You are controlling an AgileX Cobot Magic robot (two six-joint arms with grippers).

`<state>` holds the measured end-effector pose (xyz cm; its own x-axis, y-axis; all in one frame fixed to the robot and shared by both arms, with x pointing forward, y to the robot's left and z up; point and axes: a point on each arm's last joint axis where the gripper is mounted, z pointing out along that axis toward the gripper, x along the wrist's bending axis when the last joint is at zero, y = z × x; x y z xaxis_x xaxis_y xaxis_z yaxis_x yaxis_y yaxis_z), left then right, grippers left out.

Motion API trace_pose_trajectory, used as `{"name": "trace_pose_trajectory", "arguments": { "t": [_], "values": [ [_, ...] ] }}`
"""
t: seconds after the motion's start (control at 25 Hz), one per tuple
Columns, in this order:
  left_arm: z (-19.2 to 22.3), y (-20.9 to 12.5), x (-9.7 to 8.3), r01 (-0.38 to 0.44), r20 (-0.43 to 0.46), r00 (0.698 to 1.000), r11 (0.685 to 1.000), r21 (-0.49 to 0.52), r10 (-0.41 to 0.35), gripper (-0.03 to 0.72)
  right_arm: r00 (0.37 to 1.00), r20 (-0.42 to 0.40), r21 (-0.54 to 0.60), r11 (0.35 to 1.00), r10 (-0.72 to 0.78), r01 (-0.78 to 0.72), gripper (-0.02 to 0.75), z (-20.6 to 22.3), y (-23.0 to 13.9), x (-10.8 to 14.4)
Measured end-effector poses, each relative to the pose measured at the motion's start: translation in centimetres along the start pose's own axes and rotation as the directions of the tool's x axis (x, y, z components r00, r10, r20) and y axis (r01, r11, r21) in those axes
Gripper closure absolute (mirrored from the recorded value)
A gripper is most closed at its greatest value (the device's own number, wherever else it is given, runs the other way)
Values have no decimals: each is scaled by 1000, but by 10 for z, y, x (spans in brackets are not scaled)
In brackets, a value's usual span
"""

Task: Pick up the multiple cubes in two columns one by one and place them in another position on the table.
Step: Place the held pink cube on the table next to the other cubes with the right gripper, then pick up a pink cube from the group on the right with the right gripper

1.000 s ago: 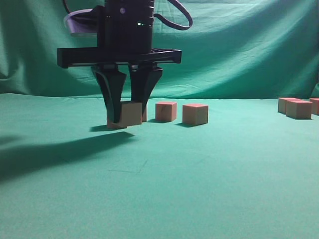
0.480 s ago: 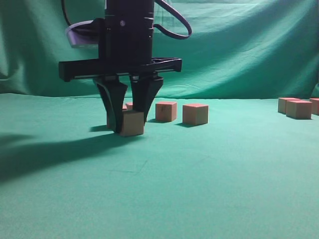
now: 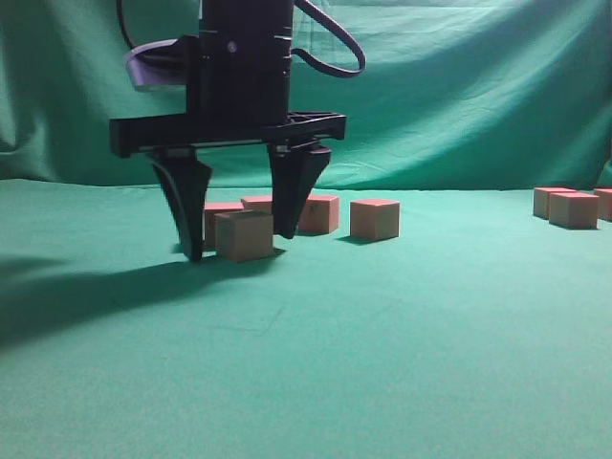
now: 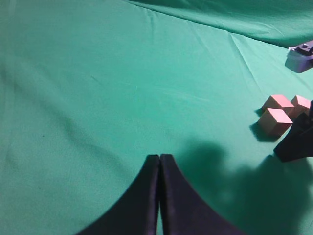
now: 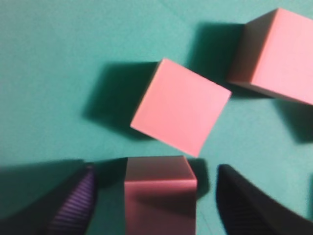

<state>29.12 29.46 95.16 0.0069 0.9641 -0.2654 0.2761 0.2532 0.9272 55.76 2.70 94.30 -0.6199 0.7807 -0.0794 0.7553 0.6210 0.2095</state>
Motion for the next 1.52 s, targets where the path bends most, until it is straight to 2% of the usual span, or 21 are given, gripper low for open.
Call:
{"name": "trace_pose_trajectory", "arguments": {
  "t": [0.12, 0.32, 0.36, 0.56, 0.76, 0.92, 1.0, 1.12, 1.16, 1.24, 1.36, 1.52],
  "values": [
    [0, 0, 0, 0, 0, 1000, 1000, 0, 0, 688, 1000, 0, 0, 1000, 0, 0, 125, 0, 0, 0],
    [0, 0, 0, 0, 0, 1000, 1000, 0, 0, 688, 1000, 8, 32, 999, 4, -4, 136, -4, -1, -1],
    [0, 0, 0, 0, 0, 1000, 1000, 0, 0, 688, 1000, 10, 42, 999, 5, -6, 96, -6, 0, -1],
    [0, 0, 0, 0, 0, 1000, 1000, 0, 0, 688, 1000, 23, 54, 999, 6, -8, 111, -32, 10, -4],
    [0, 0, 0, 0, 0, 1000, 1000, 0, 0, 688, 999, 29, -44, 998, -42, 43, 111, -66, 26, -7],
    [0, 0, 0, 0, 0, 1000, 1000, 0, 0, 688, 995, 87, -118, 991, -54, 64, 111, -105, 23, -18],
    [0, 0, 0, 0, 0, 1000, 1000, 0, 0, 688, 995, 97, -184, 982, -29, 46, 111, -137, 19, -30],
    [0, 0, 0, 0, 0, 1000, 1000, 0, 0, 688, 994, 103, -272, 962, 45, -16, 111, -184, 4, -59],
    [0, 0, 0, 0, 0, 1000, 1000, 0, 0, 688, 991, 107, -277, 960, 78, -46, 163, -191, -3, -71],
    [0, 0, 0, 0, 0, 1000, 1000, 0, 0, 688, 980, 116, -288, 950, 159, -120, 163, -204, -20, -97],
    [0, 0, 0, 0, 0, 1000, 1000, 0, 0, 688, 952, 144, -252, 941, 269, -228, 163, -206, -51, -137],
    [0, 0, 0, 0, 0, 1000, 1000, 0, 0, 688, 894, 193, -122, 914, 405, -388, 163, -177, -95, -185]
  ]
}}
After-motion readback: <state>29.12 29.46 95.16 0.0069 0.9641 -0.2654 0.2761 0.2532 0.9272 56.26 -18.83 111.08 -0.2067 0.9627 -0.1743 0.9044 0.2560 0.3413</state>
